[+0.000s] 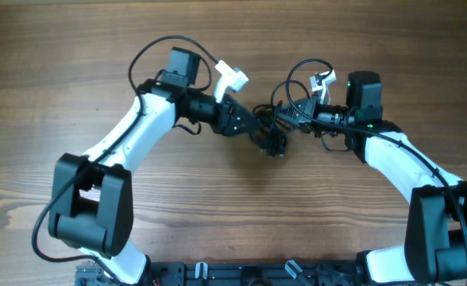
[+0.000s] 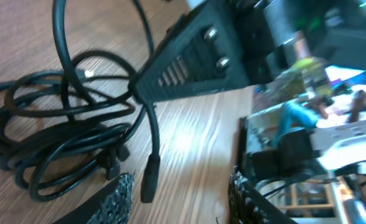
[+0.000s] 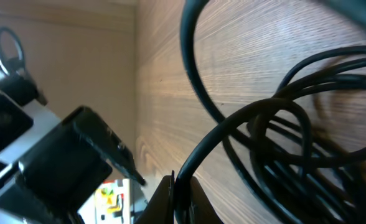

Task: Untangle cables

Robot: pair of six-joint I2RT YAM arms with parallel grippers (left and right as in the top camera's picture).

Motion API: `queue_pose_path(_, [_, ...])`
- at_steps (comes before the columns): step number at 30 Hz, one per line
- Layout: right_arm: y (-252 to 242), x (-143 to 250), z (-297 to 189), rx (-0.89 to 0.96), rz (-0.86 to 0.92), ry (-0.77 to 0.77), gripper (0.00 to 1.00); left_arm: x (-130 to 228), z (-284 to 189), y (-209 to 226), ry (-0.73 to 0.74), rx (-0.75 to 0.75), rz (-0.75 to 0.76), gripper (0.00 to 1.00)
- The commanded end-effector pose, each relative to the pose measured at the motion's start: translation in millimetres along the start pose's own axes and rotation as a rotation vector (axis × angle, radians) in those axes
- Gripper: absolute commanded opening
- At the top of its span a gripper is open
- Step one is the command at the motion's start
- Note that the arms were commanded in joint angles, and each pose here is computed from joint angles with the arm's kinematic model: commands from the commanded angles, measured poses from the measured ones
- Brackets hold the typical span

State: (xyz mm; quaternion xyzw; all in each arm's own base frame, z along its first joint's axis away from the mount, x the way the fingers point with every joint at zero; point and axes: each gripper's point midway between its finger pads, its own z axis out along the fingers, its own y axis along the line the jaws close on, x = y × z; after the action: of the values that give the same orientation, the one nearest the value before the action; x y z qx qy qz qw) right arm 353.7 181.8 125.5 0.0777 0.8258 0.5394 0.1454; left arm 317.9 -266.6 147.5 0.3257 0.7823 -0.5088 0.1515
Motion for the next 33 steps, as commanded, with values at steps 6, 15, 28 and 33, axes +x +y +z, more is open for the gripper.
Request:
queue_pose_path(6, [21, -5, -2, -0.057, 0.027, -0.008, 0.04, 10, 24, 2, 0.081, -0.141, 0.047, 0.5])
queue_pose_path(15, [34, 2, -3, -0.12, 0.017, 0.041, 0.04, 3, 27, 5, 0.062, -0.164, 0.034, 0.56])
queue_pose_path(28, [44, -3, -5, -0.154, -0.015, 0.026, 0.04, 6, 32, 0, 0.077, -0.155, 0.039, 0.07])
queue_pose_path(33, [42, -7, -5, -0.145, -0.081, 0.004, 0.2, 7, 32, 0, 0.079, -0.155, 0.035, 0.04])
